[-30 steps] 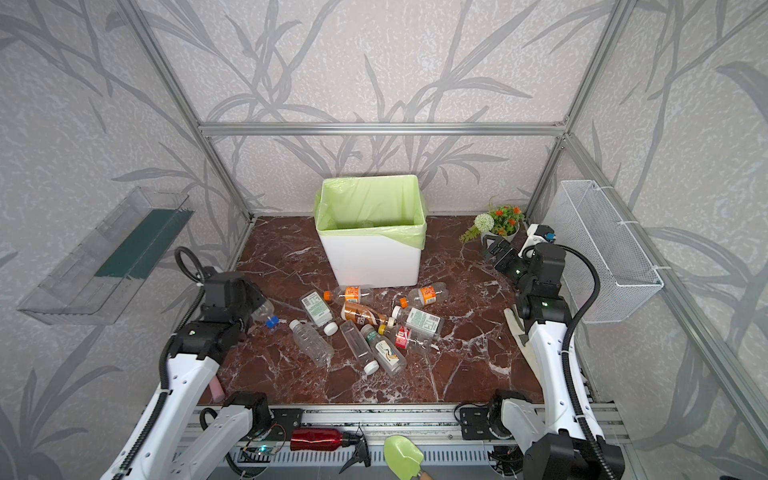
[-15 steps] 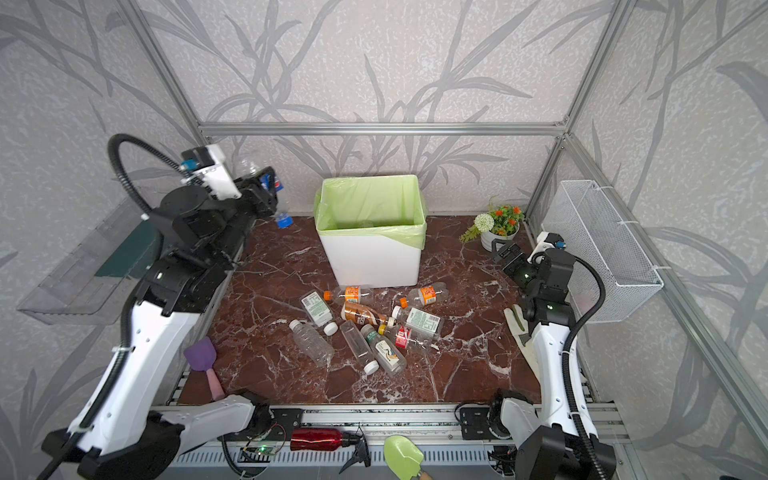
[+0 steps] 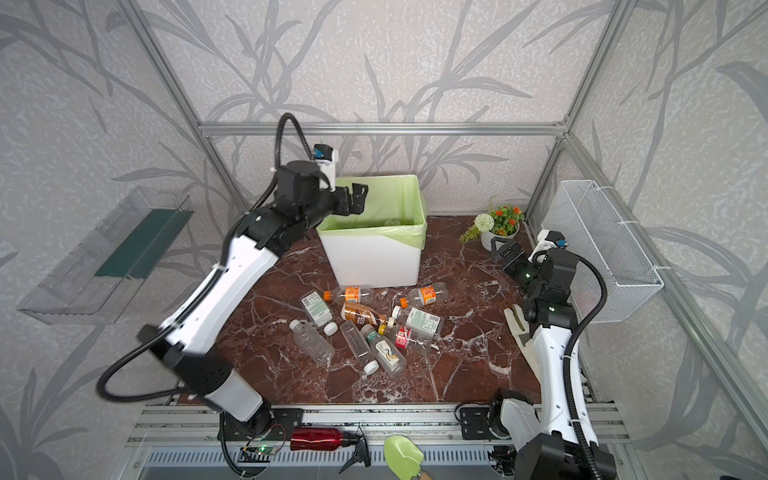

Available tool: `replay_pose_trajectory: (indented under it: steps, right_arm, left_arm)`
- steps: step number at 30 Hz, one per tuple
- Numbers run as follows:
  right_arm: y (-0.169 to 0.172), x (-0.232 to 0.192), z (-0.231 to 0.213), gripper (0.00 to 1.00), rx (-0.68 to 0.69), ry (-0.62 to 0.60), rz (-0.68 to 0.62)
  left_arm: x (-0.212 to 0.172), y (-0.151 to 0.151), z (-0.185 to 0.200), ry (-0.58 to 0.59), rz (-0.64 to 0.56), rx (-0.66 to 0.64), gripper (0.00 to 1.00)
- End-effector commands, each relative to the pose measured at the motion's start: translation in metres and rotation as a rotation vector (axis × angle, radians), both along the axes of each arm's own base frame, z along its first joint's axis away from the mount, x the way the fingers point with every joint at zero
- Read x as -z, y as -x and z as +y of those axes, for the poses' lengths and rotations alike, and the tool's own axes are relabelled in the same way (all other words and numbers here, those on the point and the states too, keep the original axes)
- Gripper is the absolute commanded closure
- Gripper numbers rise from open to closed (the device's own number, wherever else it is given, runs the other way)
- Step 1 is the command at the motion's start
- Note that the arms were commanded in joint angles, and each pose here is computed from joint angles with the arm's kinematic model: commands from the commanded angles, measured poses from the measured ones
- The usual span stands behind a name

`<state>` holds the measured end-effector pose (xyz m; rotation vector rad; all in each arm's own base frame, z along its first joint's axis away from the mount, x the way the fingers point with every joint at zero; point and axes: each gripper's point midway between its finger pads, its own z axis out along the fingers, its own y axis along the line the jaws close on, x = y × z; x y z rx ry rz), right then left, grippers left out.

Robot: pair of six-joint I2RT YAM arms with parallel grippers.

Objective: Throw the plastic bottles in the bin
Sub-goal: 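Lift the clear bottle with the left gripper and drop it into the bin, then reach the right gripper to the orange-label bottle while the left withdraws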

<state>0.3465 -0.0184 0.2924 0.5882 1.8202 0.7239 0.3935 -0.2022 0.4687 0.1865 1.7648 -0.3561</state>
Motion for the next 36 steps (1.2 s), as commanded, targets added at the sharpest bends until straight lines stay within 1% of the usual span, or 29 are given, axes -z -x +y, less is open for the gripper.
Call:
replay_pose_trajectory:
  steps: [1,5,7,9,11,13,16,19,22,26,31,36]
  right_arm:
    - [0.004,0.006,0.003,0.0,-0.007,-0.032,0.014]
    - [0.003,0.024,0.013,0.01,-0.039,-0.103,0.054]
    - [0.002,0.037,0.026,0.01,-0.071,-0.109,0.092]
    - [0.003,0.052,0.04,0.01,-0.104,-0.078,0.142]
    - [0.003,0.07,0.057,0.01,-0.142,-0.047,0.196]
    - [0.002,0.085,0.068,0.0,-0.163,-0.065,0.231]
    - [0.001,0.111,0.079,0.01,-0.14,-0.127,0.308]
    - [0.001,0.136,0.086,0.01,-0.068,-0.145,0.397]
    - [-0.001,0.153,0.097,0.01,-0.058,-0.18,0.447]
    - [-0.002,0.175,0.111,0.01,-0.077,-0.232,0.532]
    - [-0.007,0.197,0.132,0.04,-0.099,-0.232,0.587]
    - [-0.011,0.212,0.149,0.06,-0.124,-0.25,0.648]
  left_arm:
    - [-0.109,0.056,0.075,0.107,-0.362,-0.195,0.01]
    - [-0.06,0.06,0.097,0.035,-0.282,-0.294,0.01]
    - [-0.029,0.06,0.109,0.014,-0.227,-0.344,0.01]
    - [0.002,0.061,0.122,0.015,-0.164,-0.382,0.01]
    - [0.035,0.063,0.139,0.047,-0.097,-0.424,0.01]
    - [0.062,0.066,0.154,0.092,-0.046,-0.459,0.01]
    - [0.098,0.074,0.171,0.124,0.008,-0.504,0.01]
    - [0.132,0.08,0.177,0.076,0.065,-0.526,0.01]
    - [0.162,0.084,0.18,0.032,0.148,-0.543,0.01]
    - [0.181,0.09,0.187,0.044,0.183,-0.566,0.01]
    - [0.194,0.091,0.193,0.079,0.202,-0.585,0.01]
    - [0.2,0.091,0.193,0.082,0.22,-0.583,0.01]
